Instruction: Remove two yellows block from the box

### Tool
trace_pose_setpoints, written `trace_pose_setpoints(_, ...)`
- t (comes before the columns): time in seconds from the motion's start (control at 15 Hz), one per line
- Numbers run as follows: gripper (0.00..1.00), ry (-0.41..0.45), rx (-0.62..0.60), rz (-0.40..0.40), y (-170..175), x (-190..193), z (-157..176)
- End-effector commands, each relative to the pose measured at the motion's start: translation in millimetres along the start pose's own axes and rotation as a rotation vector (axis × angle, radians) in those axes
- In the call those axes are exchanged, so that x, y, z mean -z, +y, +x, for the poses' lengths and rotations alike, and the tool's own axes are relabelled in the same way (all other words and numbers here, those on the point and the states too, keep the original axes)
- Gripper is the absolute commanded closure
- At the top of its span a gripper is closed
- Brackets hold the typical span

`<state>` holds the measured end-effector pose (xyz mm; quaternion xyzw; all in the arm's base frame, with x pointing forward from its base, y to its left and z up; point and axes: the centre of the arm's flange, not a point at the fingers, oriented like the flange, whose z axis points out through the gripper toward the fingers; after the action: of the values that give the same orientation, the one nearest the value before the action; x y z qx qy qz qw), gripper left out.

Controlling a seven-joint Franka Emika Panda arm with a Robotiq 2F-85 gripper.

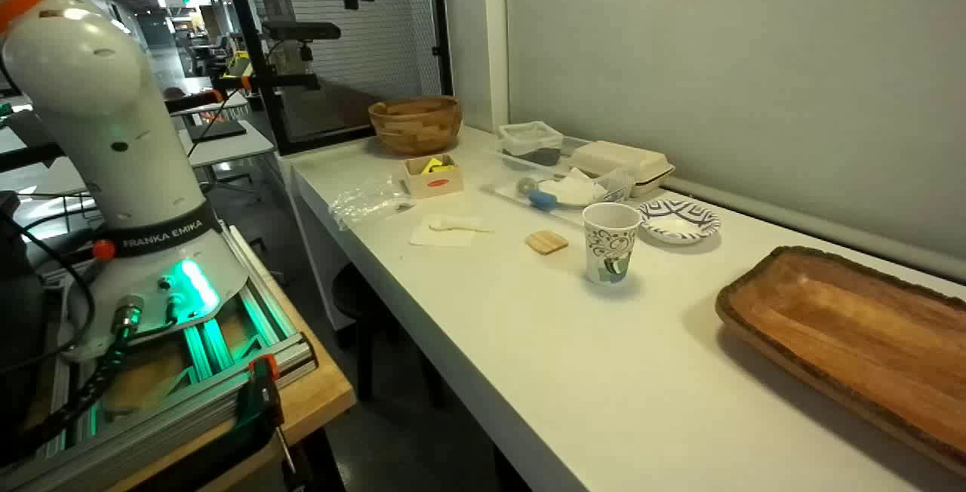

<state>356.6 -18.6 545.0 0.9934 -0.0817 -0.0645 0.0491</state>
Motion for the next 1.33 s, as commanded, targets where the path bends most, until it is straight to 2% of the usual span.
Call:
trace_pose_setpoints(0.0,0.00,0.000,0.000,0.000,0,0,0)
trace_pose_setpoints(0.67,0.00,0.000,0.000,0.000,0,0,0)
trace_pose_setpoints(0.87,0.00,-0.017,0.019,0.036,-33,-24,9)
trace_pose_setpoints(1.0,0.00,-0.011,0.118,0.040,-61,-46,12)
trace_pose_setpoints(1.07,0.00,0.010,0.175,0.047,-76,-57,15)
trace_pose_setpoints(1.27,0.00,0.157,0.307,0.034,-122,-94,34)
